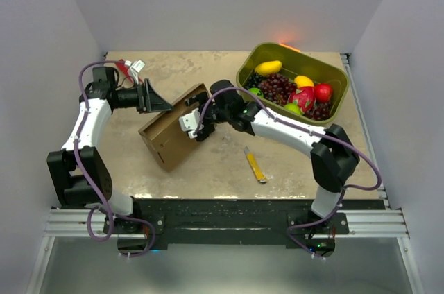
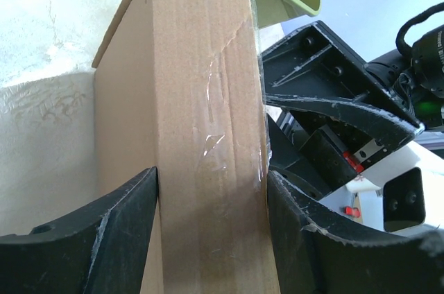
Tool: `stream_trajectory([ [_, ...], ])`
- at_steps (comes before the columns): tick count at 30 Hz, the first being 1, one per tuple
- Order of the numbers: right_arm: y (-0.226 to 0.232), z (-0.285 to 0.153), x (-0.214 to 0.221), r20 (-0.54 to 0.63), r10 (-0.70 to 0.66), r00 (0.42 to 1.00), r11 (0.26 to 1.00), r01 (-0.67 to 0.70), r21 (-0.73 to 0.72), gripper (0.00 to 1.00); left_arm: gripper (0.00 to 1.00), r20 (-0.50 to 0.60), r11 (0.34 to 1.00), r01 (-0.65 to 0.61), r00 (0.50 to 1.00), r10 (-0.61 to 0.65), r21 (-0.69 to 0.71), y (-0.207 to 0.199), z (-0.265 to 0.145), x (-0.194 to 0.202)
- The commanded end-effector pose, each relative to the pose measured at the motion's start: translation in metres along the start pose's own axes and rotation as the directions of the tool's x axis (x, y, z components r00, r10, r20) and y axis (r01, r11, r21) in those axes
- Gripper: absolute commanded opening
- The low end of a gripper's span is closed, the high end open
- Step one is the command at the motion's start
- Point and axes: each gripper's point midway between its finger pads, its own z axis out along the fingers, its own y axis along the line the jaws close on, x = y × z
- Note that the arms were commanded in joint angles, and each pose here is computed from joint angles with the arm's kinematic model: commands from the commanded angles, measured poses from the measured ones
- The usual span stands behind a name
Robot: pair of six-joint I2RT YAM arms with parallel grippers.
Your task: Unpack the express box
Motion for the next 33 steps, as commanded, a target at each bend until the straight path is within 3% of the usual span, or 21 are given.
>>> stream_trajectory([
  [1, 0.012, 0.006, 0.011, -0.048, -0.051, 0.998, 0.994, 0.046, -0.095, 0.81, 0.00, 0.023, 0.996, -0.062, 0.998, 0.061, 0.067, -0.023, -0.002, -0.009],
  [6, 0.052, -0.007, 0.022, -0.091, -0.034, 0.995, 0.977, 0.013, -0.213, 0.64, 0.00, 0.046, 0.996, -0.086, 0.995, 0.084, 0.030, -0.020, -0.006, -0.020],
  [14, 0.083, -0.037, 0.029, -0.153, 0.031, 0.988, 0.970, -0.066, -0.233, 0.53, 0.00, 0.081, 0.997, -0.063, 0.995, 0.066, -0.036, -0.001, -0.016, -0.032],
  [18, 0.090, -0.048, 0.035, -0.178, 0.029, 0.984, 0.971, -0.070, -0.227, 0.53, 0.00, 0.086, 0.998, -0.055, 0.995, 0.058, -0.037, 0.002, -0.016, -0.034],
  [21, 0.095, -0.051, 0.040, -0.195, 0.044, 0.980, 0.972, -0.088, -0.220, 0.53, 0.00, 0.089, 0.993, -0.100, 0.992, 0.094, 0.060, -0.016, -0.017, -0.039],
  [22, 0.095, -0.050, 0.040, -0.196, 0.051, 0.979, 0.972, -0.095, -0.217, 0.53, 0.22, 0.090, 0.983, -0.138, 0.988, 0.128, 0.119, -0.033, -0.019, -0.044],
  [23, 0.093, -0.049, 0.040, -0.194, 0.058, 0.979, 0.972, -0.100, -0.213, 0.53, 0.38, 0.099, 0.963, -0.241, 0.968, 0.230, 0.122, -0.043, -0.019, -0.048],
  [24, 0.094, -0.047, 0.040, -0.197, 0.079, 0.977, 0.970, -0.121, -0.209, 0.53, 0.74, 0.070, 0.959, -0.263, 0.964, 0.256, 0.109, -0.052, -0.019, -0.040],
  [25, 0.090, -0.045, 0.038, -0.192, 0.088, 0.978, 0.972, -0.127, -0.200, 0.53, 0.89, 0.043, 0.915, -0.402, 0.915, 0.401, 0.027, -0.060, -0.014, -0.049],
  [26, 0.088, -0.044, 0.038, -0.191, 0.095, 0.977, 0.971, -0.133, -0.198, 0.53, 0.93, 0.024, 0.858, -0.513, 0.858, 0.513, -0.005, -0.066, -0.013, -0.048],
  [28, 0.086, -0.038, 0.038, -0.192, 0.117, 0.974, 0.968, -0.155, -0.197, 0.53, 1.00, -0.005, 0.838, -0.539, 0.841, 0.541, -0.087, -0.056, -0.010, -0.043],
  [31, 0.084, -0.034, 0.039, -0.195, 0.138, 0.971, 0.964, -0.177, -0.198, 0.53, 1.00, -0.048, 0.781, -0.602, 0.796, 0.603, -0.166, -0.047, -0.012, -0.027],
  [32, 0.085, -0.031, 0.040, -0.201, 0.162, 0.966, 0.960, -0.202, -0.194, 0.52, 1.00, -0.068, 0.721, -0.669, 0.740, 0.669, -0.180, -0.050, -0.016, -0.024],
  [33, 0.086, -0.030, 0.040, -0.201, 0.180, 0.963, 0.956, -0.219, -0.194, 0.52, 1.00, -0.085, 0.699, -0.693, 0.719, 0.690, -0.179, -0.051, -0.014, -0.019],
])
